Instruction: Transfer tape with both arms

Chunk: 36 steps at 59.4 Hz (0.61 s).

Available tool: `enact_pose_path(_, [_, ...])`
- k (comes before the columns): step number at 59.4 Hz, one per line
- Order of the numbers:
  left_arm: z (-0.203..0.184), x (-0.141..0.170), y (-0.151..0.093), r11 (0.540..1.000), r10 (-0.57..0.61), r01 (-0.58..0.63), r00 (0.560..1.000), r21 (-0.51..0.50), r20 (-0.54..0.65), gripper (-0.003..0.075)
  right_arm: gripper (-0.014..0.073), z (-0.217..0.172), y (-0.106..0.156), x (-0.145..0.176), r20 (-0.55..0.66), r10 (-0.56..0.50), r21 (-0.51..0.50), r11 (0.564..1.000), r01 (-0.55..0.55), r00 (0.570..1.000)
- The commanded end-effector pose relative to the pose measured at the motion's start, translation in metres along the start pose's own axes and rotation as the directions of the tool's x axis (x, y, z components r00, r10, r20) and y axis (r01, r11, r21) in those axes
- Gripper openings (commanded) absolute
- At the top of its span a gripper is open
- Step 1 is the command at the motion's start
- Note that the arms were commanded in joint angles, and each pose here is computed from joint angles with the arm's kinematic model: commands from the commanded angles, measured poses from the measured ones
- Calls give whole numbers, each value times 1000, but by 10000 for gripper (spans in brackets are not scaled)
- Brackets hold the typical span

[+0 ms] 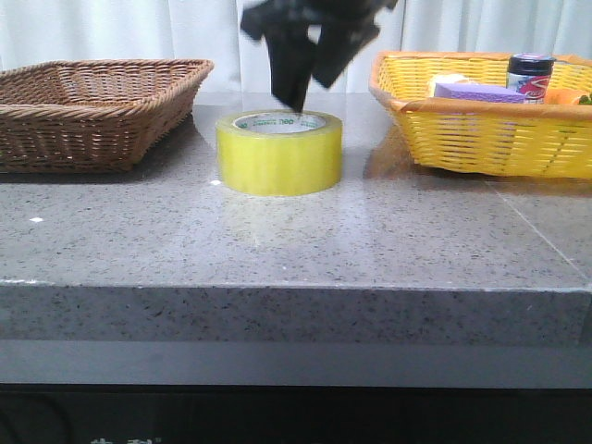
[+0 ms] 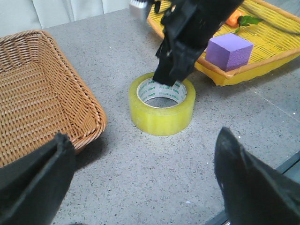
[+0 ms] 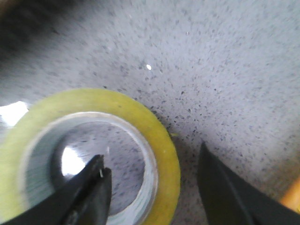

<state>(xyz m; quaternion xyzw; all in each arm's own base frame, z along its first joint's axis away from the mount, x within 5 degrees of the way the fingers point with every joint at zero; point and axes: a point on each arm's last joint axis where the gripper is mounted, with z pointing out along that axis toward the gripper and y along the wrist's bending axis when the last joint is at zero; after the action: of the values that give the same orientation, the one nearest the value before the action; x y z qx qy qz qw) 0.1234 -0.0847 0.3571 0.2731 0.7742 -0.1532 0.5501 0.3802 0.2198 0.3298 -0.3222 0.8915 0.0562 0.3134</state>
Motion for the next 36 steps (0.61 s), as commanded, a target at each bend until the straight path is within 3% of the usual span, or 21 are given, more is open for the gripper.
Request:
enact_pose_path(1, [-6,-18,0,1000,-2,2,994,0,113,598,436,-73,-6,-14,177,52,-18,999,-50,983])
enact_pose_path(14, [-6,-18,0,1000,-2,2,994,0,113,598,436,-132,-24,4,282,151,-43,989,-145,947])
enact_pose_path(25, [-6,-18,0,1000,-2,2,994,0,113,598,436,-165,-33,49,358,222,-18,973,-231,907])
enact_pose_path(36, [-6,-18,0,1000,-2,2,994,0,113,598,436,-197,-24,100,430,245,5,962,-273,869])
